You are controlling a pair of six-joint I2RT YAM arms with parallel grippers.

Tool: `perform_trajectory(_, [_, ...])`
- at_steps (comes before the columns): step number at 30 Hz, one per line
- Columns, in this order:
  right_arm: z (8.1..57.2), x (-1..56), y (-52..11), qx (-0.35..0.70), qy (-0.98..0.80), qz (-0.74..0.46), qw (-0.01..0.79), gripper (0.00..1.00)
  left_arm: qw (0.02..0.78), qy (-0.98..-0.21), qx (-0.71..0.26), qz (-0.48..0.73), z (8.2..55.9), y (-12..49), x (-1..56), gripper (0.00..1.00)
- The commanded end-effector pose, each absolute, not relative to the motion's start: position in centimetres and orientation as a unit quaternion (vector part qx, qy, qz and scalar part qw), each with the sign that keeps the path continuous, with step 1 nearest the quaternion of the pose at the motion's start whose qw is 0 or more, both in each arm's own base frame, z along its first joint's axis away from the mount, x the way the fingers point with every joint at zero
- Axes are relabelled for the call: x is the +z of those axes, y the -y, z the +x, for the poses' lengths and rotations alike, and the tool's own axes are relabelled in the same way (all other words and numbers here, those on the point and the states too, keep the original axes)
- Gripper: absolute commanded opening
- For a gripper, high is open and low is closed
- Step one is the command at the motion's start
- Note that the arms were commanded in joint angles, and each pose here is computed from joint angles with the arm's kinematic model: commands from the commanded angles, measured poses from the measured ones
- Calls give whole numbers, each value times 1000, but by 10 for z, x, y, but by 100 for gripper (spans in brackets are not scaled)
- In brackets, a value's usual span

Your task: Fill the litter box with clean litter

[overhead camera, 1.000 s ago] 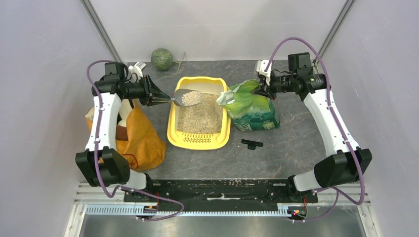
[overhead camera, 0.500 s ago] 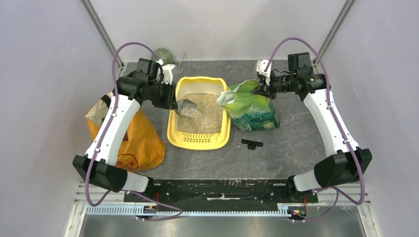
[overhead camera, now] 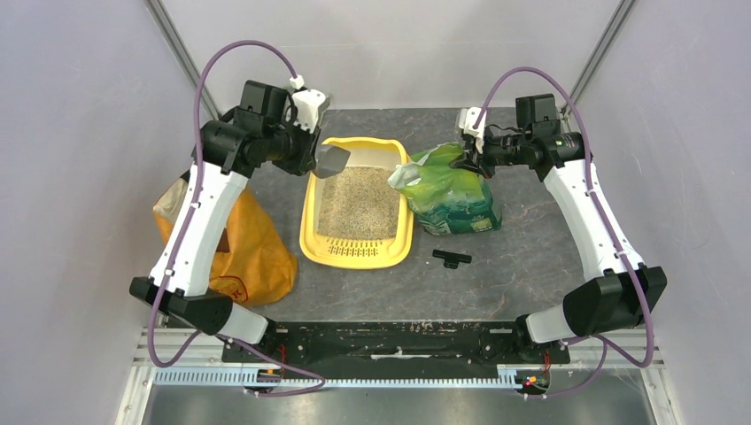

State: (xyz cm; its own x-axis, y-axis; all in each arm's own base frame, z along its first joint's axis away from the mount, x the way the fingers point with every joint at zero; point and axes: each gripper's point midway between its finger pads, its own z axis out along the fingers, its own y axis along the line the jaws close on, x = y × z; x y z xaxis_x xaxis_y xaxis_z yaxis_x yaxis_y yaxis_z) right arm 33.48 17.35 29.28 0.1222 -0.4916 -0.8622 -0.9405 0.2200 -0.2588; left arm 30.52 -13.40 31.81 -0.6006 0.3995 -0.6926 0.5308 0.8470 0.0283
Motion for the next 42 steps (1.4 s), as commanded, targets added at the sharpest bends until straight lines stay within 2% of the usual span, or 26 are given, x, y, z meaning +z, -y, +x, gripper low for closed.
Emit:
perform_trajectory(1, [339, 340, -184, 213, -550, -599, 542, 0, 390, -859, -97, 316, 309, 141, 346, 2])
perform_trajectory(10, [338, 340, -184, 212, -547, -601, 543, 0, 370, -815, -278, 348, 284, 201, 380, 2])
perform_trajectory(18, [335, 340, -184, 210, -544, -604, 543, 0, 307, -799, -372, 359, 278, 235, 367, 2])
perform_trajectory(27, [333, 340, -185, 214, -537, -607, 544, 0, 295, -843, -332, 305, 324, 261, 333, 2])
perform_trajectory(42, [337, 332, -188, 219, -532, -612, 542, 0, 190, -924, -278, 183, 341, 334, 244, 2])
